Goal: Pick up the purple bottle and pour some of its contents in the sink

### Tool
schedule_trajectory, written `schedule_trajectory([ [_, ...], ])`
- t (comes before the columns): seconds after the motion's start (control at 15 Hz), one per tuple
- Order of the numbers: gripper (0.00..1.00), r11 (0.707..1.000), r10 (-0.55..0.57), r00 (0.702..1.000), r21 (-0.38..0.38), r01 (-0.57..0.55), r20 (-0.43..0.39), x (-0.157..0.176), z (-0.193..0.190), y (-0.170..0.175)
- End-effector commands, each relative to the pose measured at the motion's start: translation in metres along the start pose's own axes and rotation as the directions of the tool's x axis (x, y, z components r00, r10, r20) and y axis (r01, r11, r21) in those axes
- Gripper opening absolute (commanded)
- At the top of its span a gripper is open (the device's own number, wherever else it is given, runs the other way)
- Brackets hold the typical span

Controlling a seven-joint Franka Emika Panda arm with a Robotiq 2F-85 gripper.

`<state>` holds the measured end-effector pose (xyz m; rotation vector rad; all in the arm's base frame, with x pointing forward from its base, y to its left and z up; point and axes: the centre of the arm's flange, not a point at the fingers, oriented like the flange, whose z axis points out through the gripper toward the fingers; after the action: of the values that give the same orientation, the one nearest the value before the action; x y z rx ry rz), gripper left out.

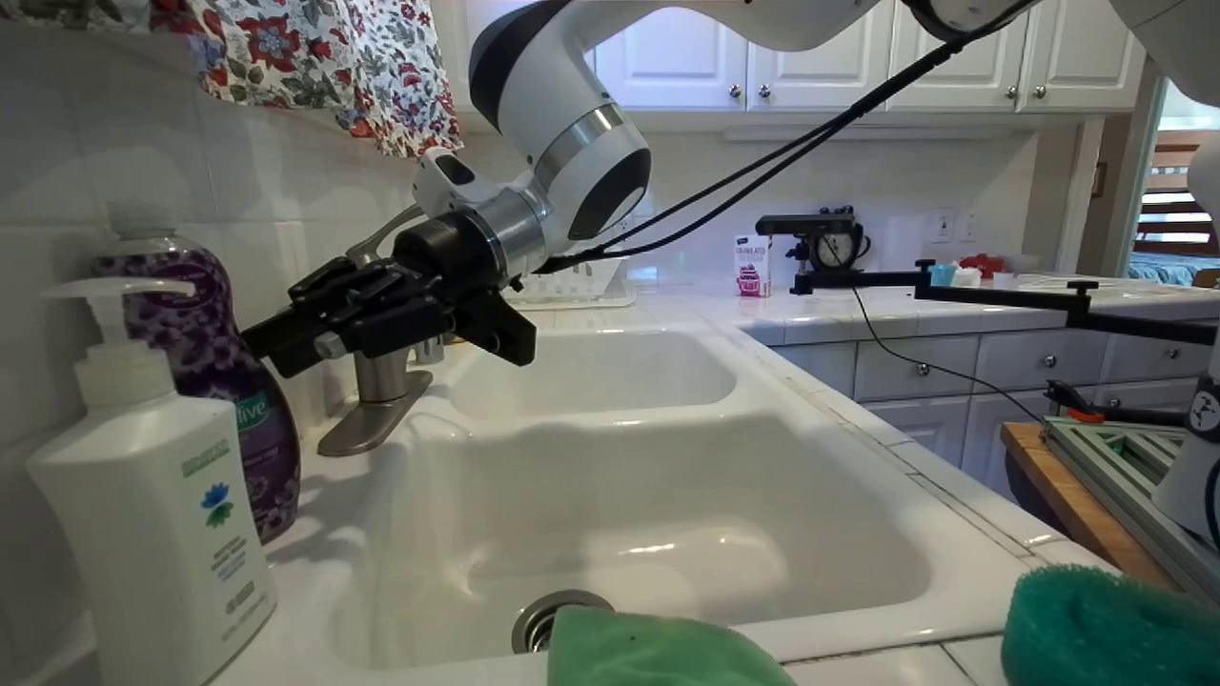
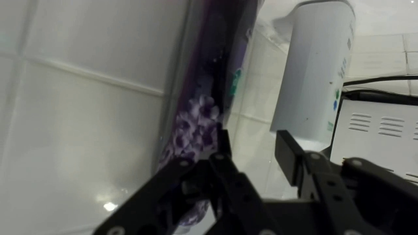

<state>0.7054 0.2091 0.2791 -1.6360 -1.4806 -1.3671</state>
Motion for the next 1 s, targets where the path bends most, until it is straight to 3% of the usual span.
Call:
schedule_trajectory([
  [0.0,0.45,1.000,-0.003,1.000,-0.014,0.003,-0.017,-0.0033,0.0042,0.0092],
  [0.67,0.51,1.000,-0.012,1.000,-0.019,0.012,0.004,-0.0096,-0.0009,0.0143],
  [0.87,0.57,1.000,-0.012,1.000,-0.018,0.012,0.012,-0.0096,-0.0030,0.0151],
  [0.93,0.64,1.000,-0.013,1.000,-0.015,0.013,0.013,-0.0104,-0.0024,0.0141],
])
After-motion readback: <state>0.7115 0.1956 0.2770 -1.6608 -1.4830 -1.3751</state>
